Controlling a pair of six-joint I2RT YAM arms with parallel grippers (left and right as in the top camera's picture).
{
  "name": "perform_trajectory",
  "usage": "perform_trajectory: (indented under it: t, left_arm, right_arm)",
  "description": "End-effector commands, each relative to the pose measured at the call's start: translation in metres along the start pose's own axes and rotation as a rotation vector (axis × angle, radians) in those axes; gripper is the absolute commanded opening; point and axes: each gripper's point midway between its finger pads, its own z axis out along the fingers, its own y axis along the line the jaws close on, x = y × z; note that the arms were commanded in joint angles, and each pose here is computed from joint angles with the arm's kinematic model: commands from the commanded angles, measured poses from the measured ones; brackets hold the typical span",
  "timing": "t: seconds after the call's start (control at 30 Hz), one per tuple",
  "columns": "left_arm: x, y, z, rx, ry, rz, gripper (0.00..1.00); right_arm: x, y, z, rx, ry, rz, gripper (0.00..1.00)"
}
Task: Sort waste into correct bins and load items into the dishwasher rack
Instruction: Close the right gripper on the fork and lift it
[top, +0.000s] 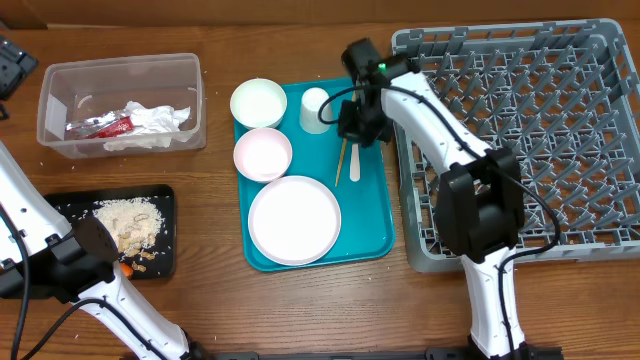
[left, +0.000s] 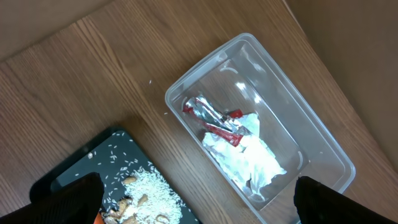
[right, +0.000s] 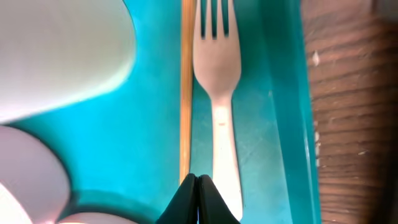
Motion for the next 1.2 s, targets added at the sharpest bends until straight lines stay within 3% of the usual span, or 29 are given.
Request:
perform_trajectory:
  t: [0.0,0.07,0.23,0.27,0.3,0.33,0.43,0.53,0.7,0.93,1.17]
  left_arm:
    - [-0.001,0.001,0.003,-0.008,-0.001,-0.014,1.00]
    - [-0.001,0.001,0.003,-0.008,-0.001,-0.014,1.00]
    - [-0.001,0.001,0.003,-0.008,-0.001,-0.014,1.00]
    - [-0.001,0.001,0.003,-0.008,-0.001,-0.014,1.00]
    - [-0.001,0.001,0.003,-0.008,-0.001,-0.013,1.00]
    - [-0.001,0.001,0.003,-0.008,-0.001,-0.014,1.00]
    - [-0.001,0.001,0.003,-0.008,-0.001,-0.014,1.00]
    - [-0.001,0.001,0.003,-0.008,-0.001,-0.013,1.00]
    - [-0.001,0.001,0.003,-0.008,-0.001,-0.014,1.00]
    - [-0.001,0.001,0.003,-0.008,-0.001,-0.013,1.00]
    - [-0.001,0.001,0.003,-0.008,-0.001,-0.013,1.00]
  right_arm:
    - [-0.019,0.002,-0.046,-0.064,-0.085,0.005,0.04]
    - [-0.018,-0.002,-0.045,-0.060,-0.074,-0.022,0.26]
    - [-0.019,-0.010,-0.017,0.009,-0.059,-0.048,0.42]
    - [-0.018,-0.009,-0.008,0.013,-0.049,-0.053,0.51]
    - [-0.018,-0.006,-0.005,0.009,-0.051,-0.058,0.71]
    - [-0.017,-0.003,-0.002,0.004,-0.045,-0.062,0.80]
    - [-0.014,0.000,0.000,0.006,-0.041,-0.071,0.86]
    - [-0.019,0.002,0.002,0.002,-0.061,-0.076,0.86]
    - [-0.028,-0.001,0.016,0.025,-0.084,-0.075,0.67]
    - [-0.029,-0.014,0.034,0.087,-0.073,-0.070,0.59]
    - [-0.026,-0.024,0.052,0.128,-0.047,-0.065,0.58]
